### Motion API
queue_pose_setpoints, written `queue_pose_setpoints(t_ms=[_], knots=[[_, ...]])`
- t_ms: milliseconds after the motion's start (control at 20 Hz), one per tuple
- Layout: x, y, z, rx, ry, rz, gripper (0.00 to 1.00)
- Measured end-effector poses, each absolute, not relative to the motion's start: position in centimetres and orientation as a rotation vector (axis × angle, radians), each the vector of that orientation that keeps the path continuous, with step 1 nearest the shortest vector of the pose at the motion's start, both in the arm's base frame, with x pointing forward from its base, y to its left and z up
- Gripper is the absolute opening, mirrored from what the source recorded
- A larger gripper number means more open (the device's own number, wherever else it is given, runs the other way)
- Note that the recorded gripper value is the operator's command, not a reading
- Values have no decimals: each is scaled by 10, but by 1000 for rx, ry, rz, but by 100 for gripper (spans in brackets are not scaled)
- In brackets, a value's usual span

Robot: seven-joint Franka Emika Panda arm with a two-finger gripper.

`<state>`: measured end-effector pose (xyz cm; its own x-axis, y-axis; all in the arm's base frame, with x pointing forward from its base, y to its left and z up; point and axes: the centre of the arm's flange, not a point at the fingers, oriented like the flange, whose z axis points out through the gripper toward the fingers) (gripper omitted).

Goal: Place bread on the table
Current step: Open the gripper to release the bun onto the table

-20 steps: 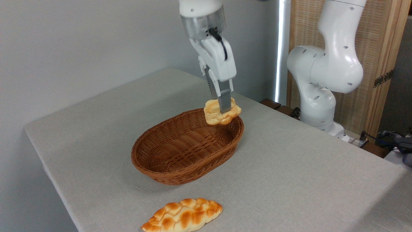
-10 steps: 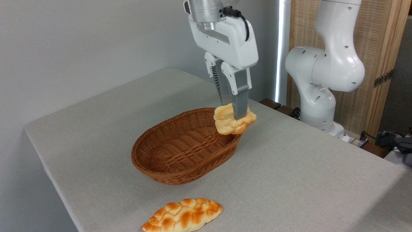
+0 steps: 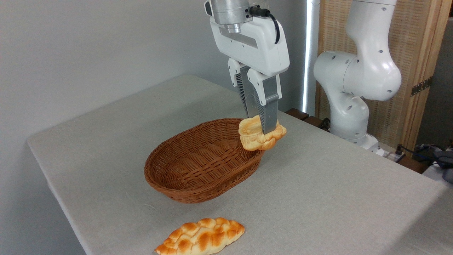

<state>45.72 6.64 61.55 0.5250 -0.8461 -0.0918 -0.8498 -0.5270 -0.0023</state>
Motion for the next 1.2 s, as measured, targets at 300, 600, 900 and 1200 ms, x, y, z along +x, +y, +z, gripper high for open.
queue_pose_setpoints(t_ms=[300,600,900,1200], knots=[[458,65,616,-2704,1499,118,100],[458,64,616,-2702,1501,118,100],[458,63,617,-2700,1504,117,100],[458,63,617,-2700,1504,115,100]])
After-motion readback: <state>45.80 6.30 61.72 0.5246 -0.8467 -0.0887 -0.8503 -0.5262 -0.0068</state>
